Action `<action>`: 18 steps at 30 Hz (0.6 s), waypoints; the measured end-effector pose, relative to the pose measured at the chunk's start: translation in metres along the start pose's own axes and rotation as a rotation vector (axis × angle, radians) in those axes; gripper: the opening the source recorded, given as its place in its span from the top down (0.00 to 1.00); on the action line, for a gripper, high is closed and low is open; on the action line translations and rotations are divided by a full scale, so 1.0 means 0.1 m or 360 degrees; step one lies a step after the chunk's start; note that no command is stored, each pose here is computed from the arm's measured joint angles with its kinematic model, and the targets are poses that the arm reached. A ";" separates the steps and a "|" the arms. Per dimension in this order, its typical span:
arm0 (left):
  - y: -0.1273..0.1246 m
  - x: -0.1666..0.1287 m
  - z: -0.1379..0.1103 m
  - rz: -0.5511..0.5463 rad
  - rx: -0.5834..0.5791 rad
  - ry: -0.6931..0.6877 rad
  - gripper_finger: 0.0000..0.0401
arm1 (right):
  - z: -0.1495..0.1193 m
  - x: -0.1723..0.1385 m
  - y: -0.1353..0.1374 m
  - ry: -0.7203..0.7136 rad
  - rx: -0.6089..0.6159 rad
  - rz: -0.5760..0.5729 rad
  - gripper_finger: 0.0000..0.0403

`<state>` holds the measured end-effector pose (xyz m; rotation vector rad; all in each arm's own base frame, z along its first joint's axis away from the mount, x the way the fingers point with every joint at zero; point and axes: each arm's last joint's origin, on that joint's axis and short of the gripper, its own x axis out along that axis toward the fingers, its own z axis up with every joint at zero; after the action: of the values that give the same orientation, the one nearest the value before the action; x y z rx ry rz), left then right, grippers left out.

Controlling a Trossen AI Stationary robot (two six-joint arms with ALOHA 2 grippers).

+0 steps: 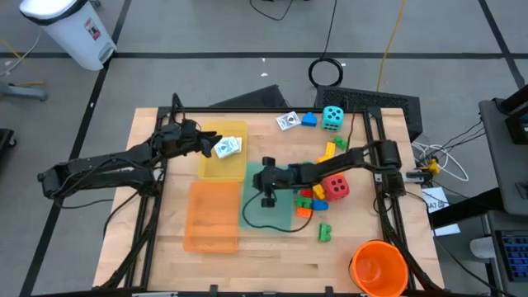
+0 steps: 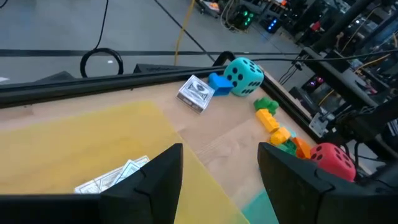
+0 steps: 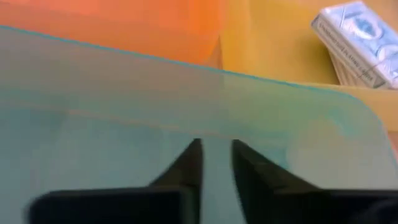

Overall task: Pick & Place Toys
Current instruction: Adjust the green bin

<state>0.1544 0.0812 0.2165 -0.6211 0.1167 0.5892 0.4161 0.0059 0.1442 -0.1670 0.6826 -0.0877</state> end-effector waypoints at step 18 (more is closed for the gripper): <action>-0.01 0.00 0.01 -0.0007 -0.0010 -0.0017 0.47 | 0.03 0.18 -0.30 -0.0238 0.0104 0.0080 1.00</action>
<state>0.1546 0.0813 0.2176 -0.6241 0.1035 0.5888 0.4310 -0.0257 0.1405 -0.0925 0.5341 -0.0484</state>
